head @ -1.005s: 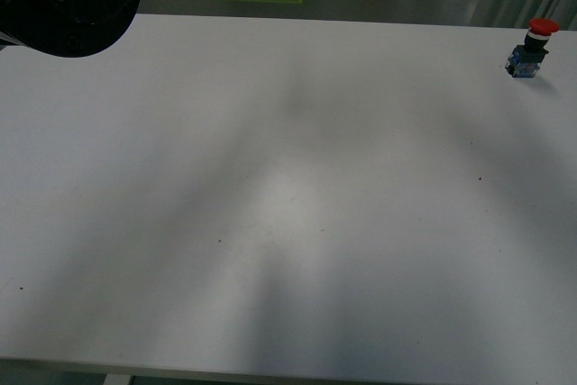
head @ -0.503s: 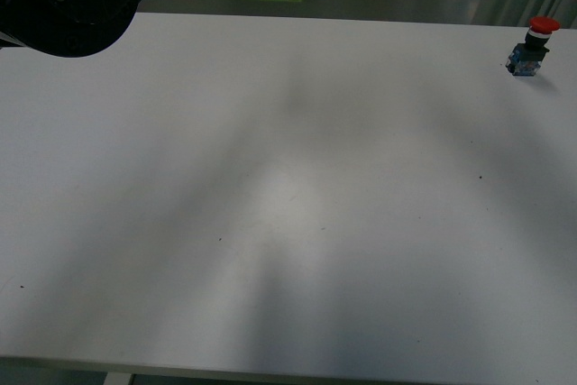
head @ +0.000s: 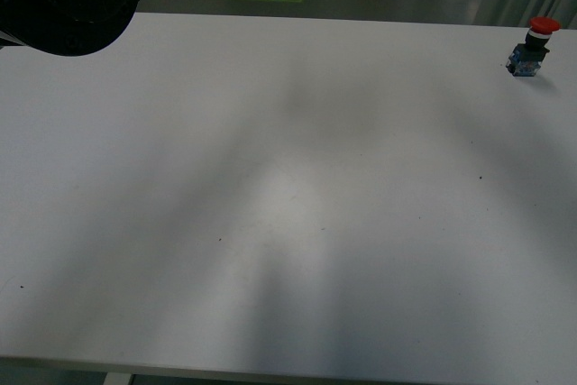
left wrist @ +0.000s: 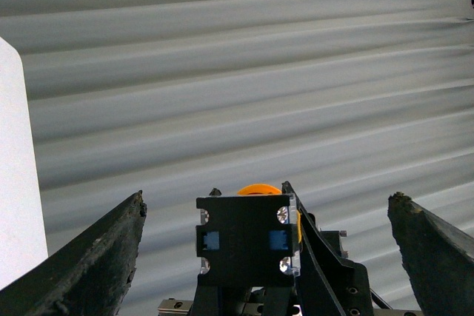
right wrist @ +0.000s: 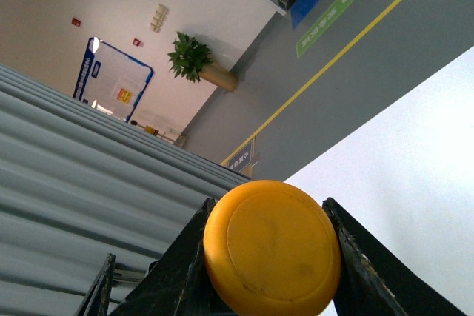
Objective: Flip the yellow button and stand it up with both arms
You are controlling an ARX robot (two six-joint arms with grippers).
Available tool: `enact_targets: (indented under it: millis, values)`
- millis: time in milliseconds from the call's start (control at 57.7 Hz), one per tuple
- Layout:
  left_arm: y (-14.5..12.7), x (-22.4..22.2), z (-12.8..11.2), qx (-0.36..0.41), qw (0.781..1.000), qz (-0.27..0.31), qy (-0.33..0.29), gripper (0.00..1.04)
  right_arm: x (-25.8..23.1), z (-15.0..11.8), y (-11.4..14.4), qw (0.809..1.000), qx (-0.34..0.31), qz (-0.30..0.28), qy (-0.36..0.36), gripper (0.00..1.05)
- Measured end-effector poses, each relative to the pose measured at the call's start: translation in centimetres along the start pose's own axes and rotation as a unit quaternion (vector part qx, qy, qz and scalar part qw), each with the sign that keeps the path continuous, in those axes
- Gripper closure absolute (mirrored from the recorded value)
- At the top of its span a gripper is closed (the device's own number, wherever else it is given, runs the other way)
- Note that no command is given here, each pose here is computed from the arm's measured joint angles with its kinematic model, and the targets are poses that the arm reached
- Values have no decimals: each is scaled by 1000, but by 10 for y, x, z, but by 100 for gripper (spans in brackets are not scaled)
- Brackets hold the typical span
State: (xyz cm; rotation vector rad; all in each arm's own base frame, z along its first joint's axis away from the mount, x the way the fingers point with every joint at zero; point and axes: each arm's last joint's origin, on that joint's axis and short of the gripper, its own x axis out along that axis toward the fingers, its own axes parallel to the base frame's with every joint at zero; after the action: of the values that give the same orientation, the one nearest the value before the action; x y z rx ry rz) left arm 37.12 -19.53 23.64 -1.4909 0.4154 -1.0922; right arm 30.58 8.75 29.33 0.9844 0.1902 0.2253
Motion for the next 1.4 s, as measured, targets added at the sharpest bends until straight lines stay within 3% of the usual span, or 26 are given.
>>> enact_targets:
  millis: [329,364,381,399,416,451,468,485,503,537,555,607,693,832,1023,1404]
  values:
    - [0,0,0,0,1000,0,-1,7,-5,6,-4,1000,-2,-4,-9,70]
    - [0,2,-2,34,998,17,-48,10,-5,7,-5,1000,-2,-4,-9,70]
    - [0,2,-1,57,992,51,-104,13,-5,7,-5,1000,-2,-4,-9,70]
    - [0,-5,-1,100,972,114,-180,19,-5,7,-5,1000,-3,-4,-9,70]
    - [0,-12,-1,159,949,165,-219,22,-6,7,-5,1000,-5,-4,-8,70]
    - [-1,-26,-4,231,910,234,-253,28,-6,7,-6,1000,-6,-4,-6,70]
    - [-4,-41,-5,303,864,293,-277,33,-6,7,-8,1000,-7,-6,-5,70]
    - [-7,-52,-6,338,835,320,-292,37,-6,7,-9,1000,-9,-8,-6,70]
    - [-12,-67,-6,411,784,362,-291,42,-6,8,-11,1000,-11,-11,-9,70]
    - [-19,-85,-6,471,739,392,-280,49,-7,11,-13,1000,-12,-15,-15,70]
    - [-23,-98,-6,519,702,412,-261,55,-7,12,-13,1000,-13,-16,-16,70]
    - [-28,-119,-6,566,658,435,-240,64,-8,14,-15,1000,-15,-18,-18,70]
    - [-30,-148,-12,601,620,457,-214,78,-9,13,-19,1000,-17,-22,-14,70]
    - [-33,-180,-26,625,603,462,-178,101,-12,12,-26,999,-22,-29,-12,70]
    - [-41,-216,-37,632,591,469,-179,101,-18,14,-32,999,-23,-34,-17,70]
    - [-50,-265,-64,634,588,470,-174,101,-32,18,-33,999,-32,-30,-21,70]
